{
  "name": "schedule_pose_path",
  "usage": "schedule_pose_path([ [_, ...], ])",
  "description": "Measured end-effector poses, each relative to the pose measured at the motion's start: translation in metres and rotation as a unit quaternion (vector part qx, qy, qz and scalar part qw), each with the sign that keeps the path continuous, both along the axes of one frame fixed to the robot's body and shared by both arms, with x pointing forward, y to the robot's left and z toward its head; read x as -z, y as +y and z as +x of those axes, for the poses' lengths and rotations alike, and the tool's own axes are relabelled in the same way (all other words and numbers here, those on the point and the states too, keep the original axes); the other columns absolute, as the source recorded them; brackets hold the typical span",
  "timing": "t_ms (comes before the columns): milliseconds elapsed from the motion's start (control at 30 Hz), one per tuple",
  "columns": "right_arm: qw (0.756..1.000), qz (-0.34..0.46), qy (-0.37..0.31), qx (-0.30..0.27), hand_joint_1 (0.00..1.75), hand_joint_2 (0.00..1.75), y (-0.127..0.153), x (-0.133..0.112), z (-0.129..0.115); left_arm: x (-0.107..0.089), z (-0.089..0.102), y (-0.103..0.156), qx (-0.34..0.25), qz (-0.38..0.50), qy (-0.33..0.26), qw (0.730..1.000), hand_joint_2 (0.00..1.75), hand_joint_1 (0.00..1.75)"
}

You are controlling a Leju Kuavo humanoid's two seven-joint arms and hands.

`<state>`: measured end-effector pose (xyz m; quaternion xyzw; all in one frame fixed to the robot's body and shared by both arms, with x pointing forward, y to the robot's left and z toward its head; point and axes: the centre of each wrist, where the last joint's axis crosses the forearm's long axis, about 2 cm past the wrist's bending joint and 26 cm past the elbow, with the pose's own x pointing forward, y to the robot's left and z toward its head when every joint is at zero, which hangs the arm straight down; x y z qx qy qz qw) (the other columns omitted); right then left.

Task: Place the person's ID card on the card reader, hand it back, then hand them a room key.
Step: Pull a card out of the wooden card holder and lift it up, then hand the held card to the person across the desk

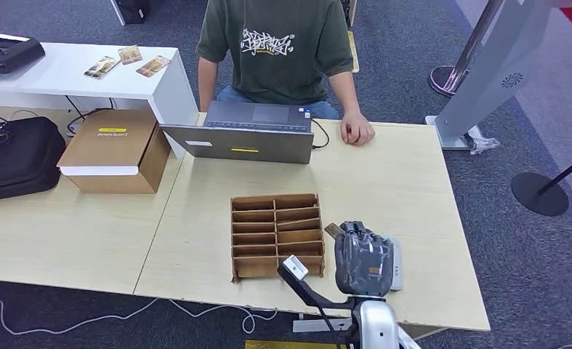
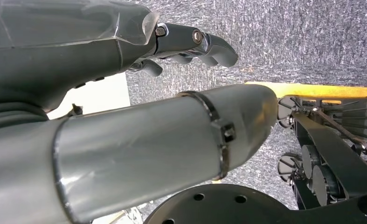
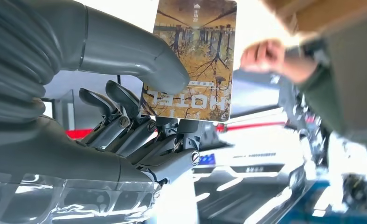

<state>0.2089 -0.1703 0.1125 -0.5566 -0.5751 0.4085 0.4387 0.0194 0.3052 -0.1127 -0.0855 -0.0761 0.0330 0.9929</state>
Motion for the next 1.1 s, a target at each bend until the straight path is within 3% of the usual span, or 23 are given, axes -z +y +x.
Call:
schedule_pose_path([
  [233, 0.999, 0.023, -0.044, 0.021, 1.75, 1.75, -0.024, -0.015, -0.001, 0.000, 0.000, 0.000, 0.000, 0.000, -0.004, 1.000, 0.00, 0.00],
  [467, 0.994, 0.075, -0.067, -0.030, 1.75, 1.75, -0.032, -0.020, -0.014, 0.000, 0.000, -0.002, -0.001, 0.000, -0.005, 1.000, 0.00, 0.00],
  [767, 0.975, 0.193, -0.083, 0.071, 1.75, 1.75, -0.064, -0.021, -0.018, 0.000, 0.000, -0.006, 0.000, -0.002, -0.004, 1.000, 0.00, 0.00],
  [1000, 0.922, 0.348, -0.087, 0.145, 1.75, 1.75, -0.094, -0.013, -0.026, 0.000, 0.000, -0.006, 0.001, -0.001, -0.002, 1.000, 0.00, 0.00],
  [1100, 0.909, 0.371, -0.088, 0.170, 1.75, 1.75, -0.106, -0.009, -0.031, 0.000, 0.000, -0.006, 0.002, -0.001, 0.001, 1.000, 0.00, 0.00],
])
